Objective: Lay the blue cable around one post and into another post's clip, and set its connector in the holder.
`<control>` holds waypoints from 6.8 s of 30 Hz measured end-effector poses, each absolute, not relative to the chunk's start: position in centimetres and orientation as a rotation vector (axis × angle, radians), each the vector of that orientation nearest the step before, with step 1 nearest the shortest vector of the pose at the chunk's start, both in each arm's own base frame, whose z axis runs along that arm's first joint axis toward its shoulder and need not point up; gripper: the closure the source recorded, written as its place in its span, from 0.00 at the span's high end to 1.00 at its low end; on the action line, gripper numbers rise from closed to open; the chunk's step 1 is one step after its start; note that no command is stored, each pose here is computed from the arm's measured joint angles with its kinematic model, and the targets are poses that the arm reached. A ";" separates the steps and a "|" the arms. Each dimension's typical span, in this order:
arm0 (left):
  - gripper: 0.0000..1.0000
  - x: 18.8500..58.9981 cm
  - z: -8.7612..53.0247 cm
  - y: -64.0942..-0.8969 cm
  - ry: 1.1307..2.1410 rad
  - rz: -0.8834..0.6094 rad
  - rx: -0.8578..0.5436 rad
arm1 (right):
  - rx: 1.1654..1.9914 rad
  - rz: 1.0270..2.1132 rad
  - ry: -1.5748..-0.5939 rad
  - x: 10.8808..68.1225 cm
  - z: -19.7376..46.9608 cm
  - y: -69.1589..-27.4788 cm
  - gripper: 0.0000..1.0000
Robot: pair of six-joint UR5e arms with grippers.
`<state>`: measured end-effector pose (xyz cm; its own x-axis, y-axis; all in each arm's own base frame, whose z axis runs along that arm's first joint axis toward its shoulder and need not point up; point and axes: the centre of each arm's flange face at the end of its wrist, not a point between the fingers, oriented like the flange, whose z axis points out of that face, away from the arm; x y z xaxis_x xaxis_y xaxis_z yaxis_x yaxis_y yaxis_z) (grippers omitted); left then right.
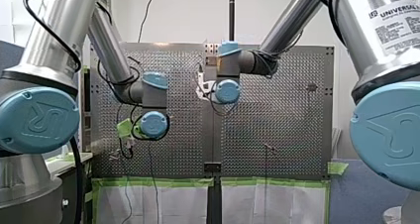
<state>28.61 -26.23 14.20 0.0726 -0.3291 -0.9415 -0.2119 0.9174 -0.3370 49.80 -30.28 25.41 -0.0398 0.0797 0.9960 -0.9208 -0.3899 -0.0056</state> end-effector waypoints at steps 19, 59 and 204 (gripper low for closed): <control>1.00 32.4 24.8 -26.3 1.380 -0.122 -0.535 | 1.447 1.544 -0.855 50.5 28.5 -31.1 0.00; 1.00 35.3 43.4 -15.2 1.188 -0.071 -0.664 | 1.475 1.720 -0.646 60.0 37.6 -33.0 0.00; 1.00 56.1 36.7 0.4 1.349 -0.263 -0.657 | 1.615 1.590 -0.793 64.7 32.2 -39.1 0.00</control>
<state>56.07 0.43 36.66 0.2246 -0.5364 -0.8135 -0.1914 0.7943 -0.5766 64.66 -39.10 32.15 0.0484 0.0611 0.9970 -0.8330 -0.5482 0.0741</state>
